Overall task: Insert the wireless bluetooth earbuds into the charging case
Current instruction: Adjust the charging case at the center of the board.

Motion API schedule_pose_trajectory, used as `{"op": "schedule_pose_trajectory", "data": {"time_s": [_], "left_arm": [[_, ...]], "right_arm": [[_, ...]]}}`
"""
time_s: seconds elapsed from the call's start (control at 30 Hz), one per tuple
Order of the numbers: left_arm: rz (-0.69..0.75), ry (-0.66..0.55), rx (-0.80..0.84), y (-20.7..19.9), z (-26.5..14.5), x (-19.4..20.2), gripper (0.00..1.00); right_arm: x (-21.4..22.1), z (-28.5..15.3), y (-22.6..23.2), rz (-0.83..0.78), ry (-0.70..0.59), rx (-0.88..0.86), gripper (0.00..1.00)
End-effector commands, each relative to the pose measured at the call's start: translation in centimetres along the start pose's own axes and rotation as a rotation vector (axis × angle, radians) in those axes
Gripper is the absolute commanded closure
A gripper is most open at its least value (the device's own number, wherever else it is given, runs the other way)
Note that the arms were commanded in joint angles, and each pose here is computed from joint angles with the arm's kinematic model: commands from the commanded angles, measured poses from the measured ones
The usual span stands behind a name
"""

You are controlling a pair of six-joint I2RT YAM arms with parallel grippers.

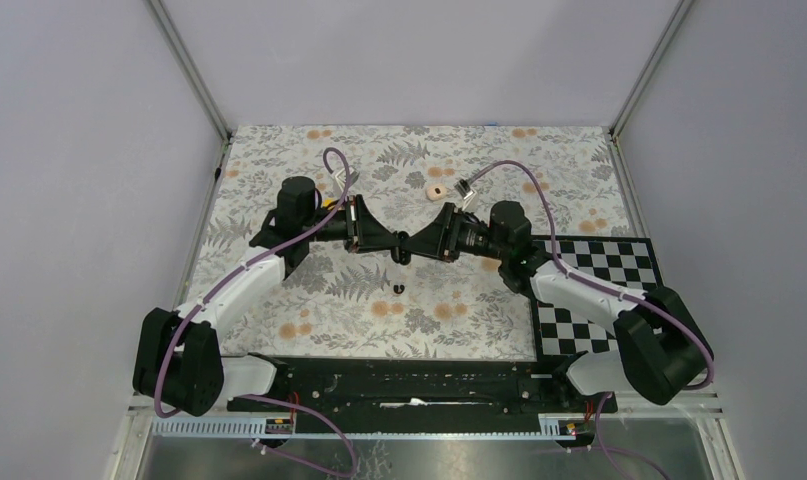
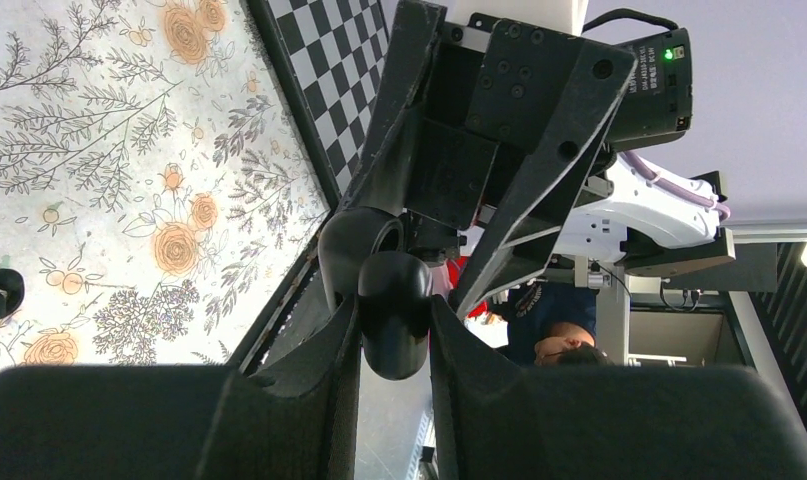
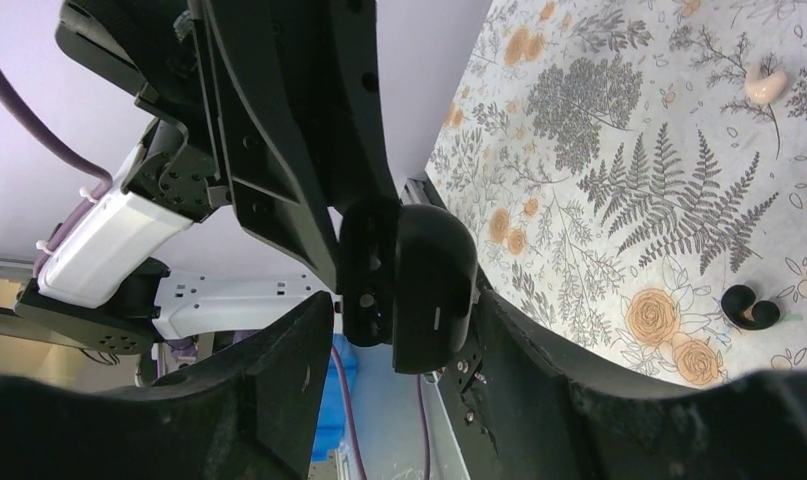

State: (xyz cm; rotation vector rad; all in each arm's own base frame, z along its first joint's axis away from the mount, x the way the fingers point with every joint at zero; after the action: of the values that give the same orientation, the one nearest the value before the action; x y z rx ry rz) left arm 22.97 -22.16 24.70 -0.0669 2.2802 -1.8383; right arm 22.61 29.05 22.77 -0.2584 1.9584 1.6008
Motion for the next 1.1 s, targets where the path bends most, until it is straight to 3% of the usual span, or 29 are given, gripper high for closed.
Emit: {"op": "schedule_pose_trajectory", "data": {"time_s": [0.0, 0.13, 0.4, 0.53, 0.7, 0.93, 1.07], "left_arm": [[0.088, -0.005, 0.071, -2.7, -0.3, -0.8, 1.00], [0.088, 0.001, 0.074, -2.7, -0.2, -0.7, 1.00], [0.077, 0.021, 0.066, -2.2, -0.1, -0.6, 1.00], [0.098, 0.022, 0.076, -2.5, -0.3, -0.5, 1.00], [0.106, 0.026, 0.079, -2.9, -0.4, -0.5, 1.00], [0.107, 0.035, 0.074, -2.8, -0.3, -0.7, 1.00], [0.098, 0.028, 0.063, -2.5, -0.2, -0.9, 1.00]], "right_arm": [[-0.9, 0.4, 1.0, -0.039, -0.004, -0.063, 0.39], [-0.7, 0.7, 0.7, -0.027, 0.003, -0.071, 0.53], [-0.9, 1.4, 0.4, -0.003, 0.005, -0.088, 0.66], [-0.8, 1.7, 0.3, 0.012, 0.006, -0.112, 0.83], [-1.0, 2.1, 0.2, 0.014, 0.013, -0.131, 0.59], [-0.9, 2.3, 0.4, 0.044, 0.009, -0.191, 0.48], [-0.8, 1.9, -0.1, 0.067, -0.012, -0.194, 0.55]]}}
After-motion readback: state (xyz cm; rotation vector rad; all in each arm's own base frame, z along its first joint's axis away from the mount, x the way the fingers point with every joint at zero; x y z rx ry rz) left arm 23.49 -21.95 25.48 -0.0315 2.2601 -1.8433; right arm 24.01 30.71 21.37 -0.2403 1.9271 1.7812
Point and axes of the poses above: each gripper's point midway between its finger pads, its own z axis out along the fingers, its own y axis along the line the jaws close on, x = y × z, the point moved 4 cm from there along -z, back along the fingers, and after that the axes turned 10 degrees about -z, right-handed, at the moved point
